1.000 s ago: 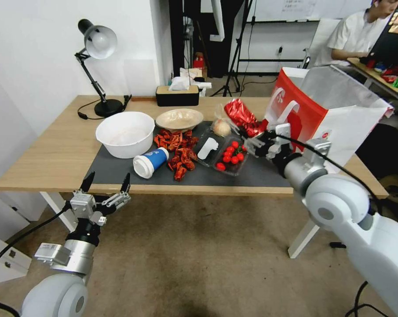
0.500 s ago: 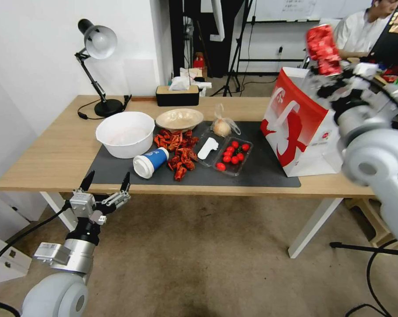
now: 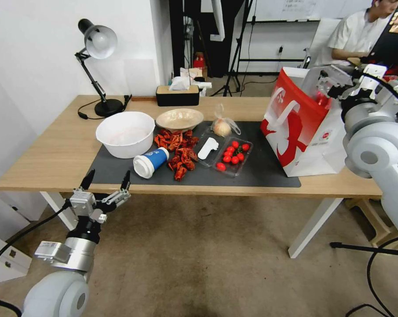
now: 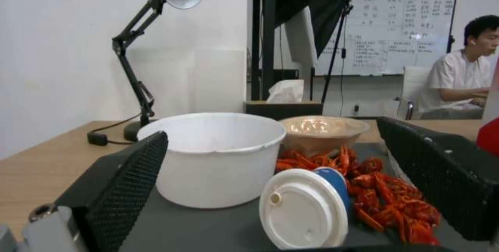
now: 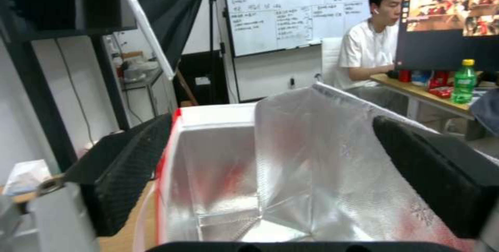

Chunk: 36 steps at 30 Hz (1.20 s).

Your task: Pick up the trash from the table and place it into the takeout bag.

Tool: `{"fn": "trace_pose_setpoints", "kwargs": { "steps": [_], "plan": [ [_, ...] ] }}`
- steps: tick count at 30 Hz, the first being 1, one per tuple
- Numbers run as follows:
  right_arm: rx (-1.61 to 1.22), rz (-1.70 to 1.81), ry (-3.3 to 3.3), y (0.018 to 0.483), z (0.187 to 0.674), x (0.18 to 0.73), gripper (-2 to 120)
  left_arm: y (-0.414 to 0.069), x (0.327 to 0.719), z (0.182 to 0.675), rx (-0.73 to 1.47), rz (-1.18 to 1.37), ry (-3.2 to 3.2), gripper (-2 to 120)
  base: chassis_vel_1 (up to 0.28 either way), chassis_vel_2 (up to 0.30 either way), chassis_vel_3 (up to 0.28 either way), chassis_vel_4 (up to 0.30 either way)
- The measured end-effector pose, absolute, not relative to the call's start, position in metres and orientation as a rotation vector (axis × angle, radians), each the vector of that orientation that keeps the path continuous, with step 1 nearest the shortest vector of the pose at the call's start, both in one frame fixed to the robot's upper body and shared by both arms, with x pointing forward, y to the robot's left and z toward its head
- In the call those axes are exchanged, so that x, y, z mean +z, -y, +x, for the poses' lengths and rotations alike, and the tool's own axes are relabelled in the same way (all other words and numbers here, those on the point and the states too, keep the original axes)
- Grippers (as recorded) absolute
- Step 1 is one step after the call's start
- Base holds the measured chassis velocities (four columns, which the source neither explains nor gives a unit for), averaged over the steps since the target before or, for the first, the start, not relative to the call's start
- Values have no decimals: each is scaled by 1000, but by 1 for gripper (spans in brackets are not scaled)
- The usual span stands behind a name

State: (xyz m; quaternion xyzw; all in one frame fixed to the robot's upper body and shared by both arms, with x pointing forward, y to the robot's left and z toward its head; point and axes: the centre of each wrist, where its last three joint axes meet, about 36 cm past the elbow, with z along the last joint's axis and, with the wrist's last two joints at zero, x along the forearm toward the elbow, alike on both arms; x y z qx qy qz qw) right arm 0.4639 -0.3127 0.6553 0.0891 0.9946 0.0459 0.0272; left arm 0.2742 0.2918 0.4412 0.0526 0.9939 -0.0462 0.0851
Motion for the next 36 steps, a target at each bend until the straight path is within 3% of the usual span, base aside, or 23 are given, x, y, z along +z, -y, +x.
{"fn": "trace_pose_setpoints", "kwargs": {
  "steps": [14,24,36],
  "plan": [
    [181,-92,-2972,289,434,653,100,-291,443,270,-139,157,-2966,100,0,0,0,0],
    [116,-264,-2843,277,401,599,100,-291,441,272,-136,165,-2969,100,0,0,0,0],
    [108,-193,-2814,258,350,534,100,-292,440,274,-134,172,-2971,100,0,0,0,0]
  ]
}}
